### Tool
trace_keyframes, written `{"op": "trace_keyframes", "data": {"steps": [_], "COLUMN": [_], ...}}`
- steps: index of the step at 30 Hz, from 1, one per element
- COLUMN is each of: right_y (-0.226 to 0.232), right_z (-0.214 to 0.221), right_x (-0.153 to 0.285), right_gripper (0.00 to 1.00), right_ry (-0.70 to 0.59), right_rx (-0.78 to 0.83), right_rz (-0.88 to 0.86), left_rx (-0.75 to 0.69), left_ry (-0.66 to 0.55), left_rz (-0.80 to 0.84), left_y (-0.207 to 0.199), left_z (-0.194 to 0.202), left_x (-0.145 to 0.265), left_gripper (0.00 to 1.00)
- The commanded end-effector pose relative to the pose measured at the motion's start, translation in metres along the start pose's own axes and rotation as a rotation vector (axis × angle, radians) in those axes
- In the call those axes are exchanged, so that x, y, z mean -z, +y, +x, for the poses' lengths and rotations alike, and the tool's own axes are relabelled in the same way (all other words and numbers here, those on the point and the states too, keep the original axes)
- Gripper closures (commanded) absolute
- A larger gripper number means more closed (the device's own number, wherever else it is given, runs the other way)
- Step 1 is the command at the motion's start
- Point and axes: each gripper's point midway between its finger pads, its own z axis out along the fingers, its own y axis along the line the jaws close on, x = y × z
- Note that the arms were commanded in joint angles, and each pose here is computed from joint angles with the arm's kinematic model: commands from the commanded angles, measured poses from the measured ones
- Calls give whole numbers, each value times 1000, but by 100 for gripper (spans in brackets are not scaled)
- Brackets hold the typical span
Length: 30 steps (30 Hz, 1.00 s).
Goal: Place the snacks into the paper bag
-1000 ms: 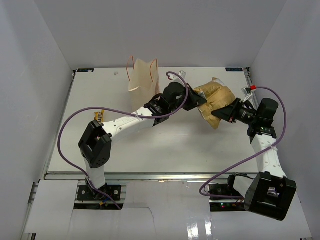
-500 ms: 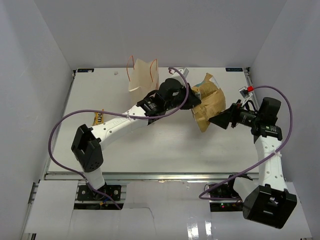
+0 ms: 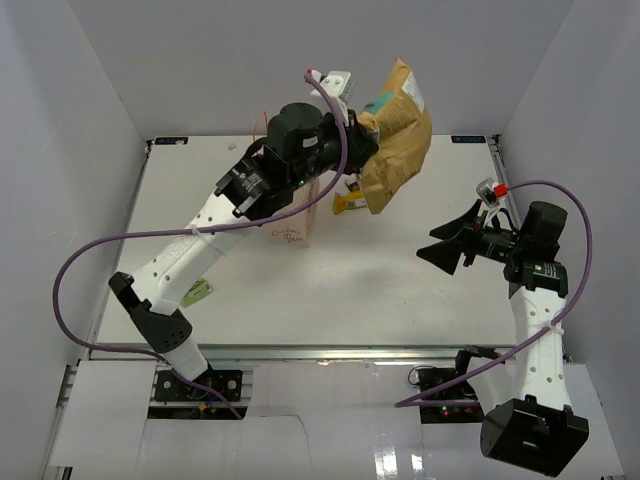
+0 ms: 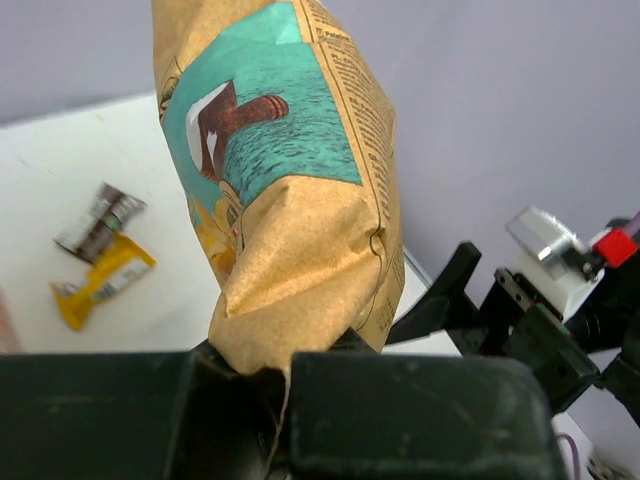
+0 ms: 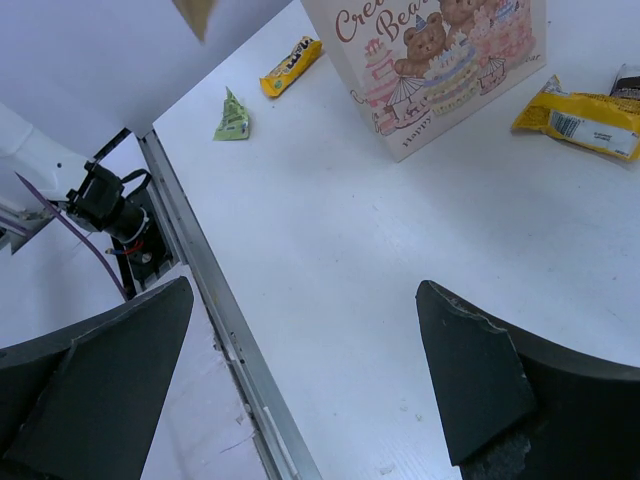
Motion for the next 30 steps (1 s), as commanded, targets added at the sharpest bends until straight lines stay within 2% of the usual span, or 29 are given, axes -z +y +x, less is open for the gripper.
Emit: {"op": "trace_keyframes", "data": {"steps": [1,3,9,13,17,22,27,30], "right_y": [9,5,-8,-14,-19,-24,-28,-30], "right_z": [-6,-2,16,27,34,41,44,47], "right_x": [2,1,0,-1,-2,-3,-4,-5], "right_gripper": [2,2,2,2,2,2,2,2], "right_ry": [-9,-5,12,23,31,40,47,50], "right_rx": [65,60,38,22,11,-2,-18,-26], "right_rz": [-28,-12,20,32,37,37,27,24], "left_rx": [-125,-165,-293,-399,-467,-485,-517,-519], "left_ry": [-166,-180,-354,-397,-395,-369,-203,-146], "left_rz": [-69,-122,-299,-446,-549,-556,-496,-502], "left_y": [8,16,35,58,75,78,83,88], "left_z": [-76,-87,-154,-170,-171,-166,-123,-109], "left_x": [55,65,132,173,197,204,178,169], "left_gripper": [100,100,100,100,100,100,100,100]}}
